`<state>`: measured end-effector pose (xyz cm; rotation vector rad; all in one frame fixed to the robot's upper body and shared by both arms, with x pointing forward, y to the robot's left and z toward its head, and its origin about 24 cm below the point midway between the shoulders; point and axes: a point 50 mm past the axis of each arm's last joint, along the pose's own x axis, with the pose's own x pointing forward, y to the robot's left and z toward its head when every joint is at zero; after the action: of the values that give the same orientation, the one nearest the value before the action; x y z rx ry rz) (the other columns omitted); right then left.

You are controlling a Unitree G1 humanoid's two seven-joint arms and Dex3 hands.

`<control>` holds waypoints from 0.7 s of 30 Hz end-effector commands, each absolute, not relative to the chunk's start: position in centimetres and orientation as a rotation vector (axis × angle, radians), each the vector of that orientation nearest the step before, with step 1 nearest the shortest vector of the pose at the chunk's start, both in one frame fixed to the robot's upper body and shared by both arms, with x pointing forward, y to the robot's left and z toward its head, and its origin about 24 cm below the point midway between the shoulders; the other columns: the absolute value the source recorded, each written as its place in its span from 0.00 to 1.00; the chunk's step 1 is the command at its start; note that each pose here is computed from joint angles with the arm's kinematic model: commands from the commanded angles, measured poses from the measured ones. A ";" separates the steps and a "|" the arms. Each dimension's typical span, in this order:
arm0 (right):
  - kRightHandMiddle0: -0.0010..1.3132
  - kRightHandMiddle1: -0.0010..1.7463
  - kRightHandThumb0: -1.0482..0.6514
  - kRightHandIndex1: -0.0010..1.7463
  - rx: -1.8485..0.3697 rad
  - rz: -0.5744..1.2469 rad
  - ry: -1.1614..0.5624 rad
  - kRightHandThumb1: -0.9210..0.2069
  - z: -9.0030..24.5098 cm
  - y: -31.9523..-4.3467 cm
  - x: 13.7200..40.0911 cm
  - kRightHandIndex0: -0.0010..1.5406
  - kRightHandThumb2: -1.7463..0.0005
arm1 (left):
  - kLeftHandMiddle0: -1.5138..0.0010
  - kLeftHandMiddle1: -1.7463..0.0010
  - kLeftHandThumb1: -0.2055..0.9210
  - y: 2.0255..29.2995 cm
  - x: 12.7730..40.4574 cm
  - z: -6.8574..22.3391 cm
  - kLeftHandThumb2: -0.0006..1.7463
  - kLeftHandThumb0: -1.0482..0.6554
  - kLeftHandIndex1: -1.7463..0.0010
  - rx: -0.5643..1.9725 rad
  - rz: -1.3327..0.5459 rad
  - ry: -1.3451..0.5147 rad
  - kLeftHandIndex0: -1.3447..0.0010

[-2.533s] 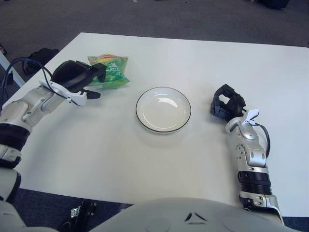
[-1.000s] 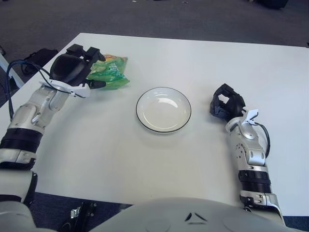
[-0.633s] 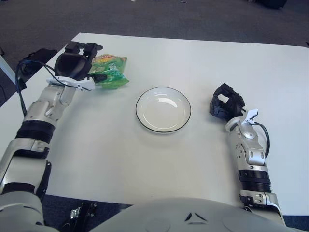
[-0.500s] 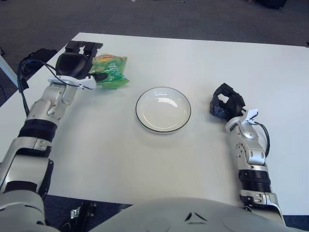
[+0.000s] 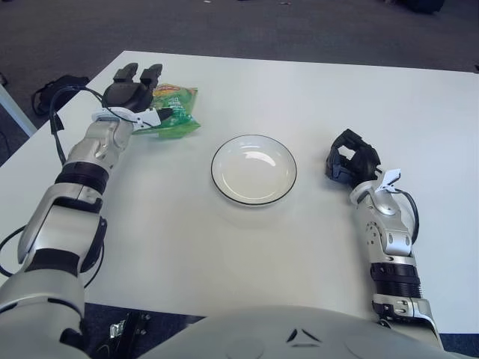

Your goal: Put the snack into the plate.

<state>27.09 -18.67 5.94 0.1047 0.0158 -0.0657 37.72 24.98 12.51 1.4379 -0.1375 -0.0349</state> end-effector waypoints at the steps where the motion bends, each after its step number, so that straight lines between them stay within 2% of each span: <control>1: 0.49 1.00 0.32 1.00 0.116 -0.102 0.168 0.57 2.4 -19.3 25.3 0.75 0.22 | 1.00 1.00 1.00 24.1 38.4 12.7 0.61 0.04 0.92 1.399 -0.083 -0.102 1.00; 9: 0.49 1.00 0.33 1.00 0.095 -0.100 0.166 0.57 2.4 -19.1 25.3 0.74 0.22 | 0.98 0.99 1.00 23.1 38.9 12.2 0.71 0.06 0.85 1.342 -0.175 -0.032 1.00; 21: 0.48 1.00 0.33 1.00 0.083 -0.093 0.169 0.56 2.5 -18.9 25.2 0.74 0.23 | 0.93 0.97 1.00 23.3 37.8 9.9 0.73 0.09 0.75 1.281 -0.371 0.075 1.00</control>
<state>27.06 -18.62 5.92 0.0701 0.0162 -0.0677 38.32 22.76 10.63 1.2859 0.0292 -0.3101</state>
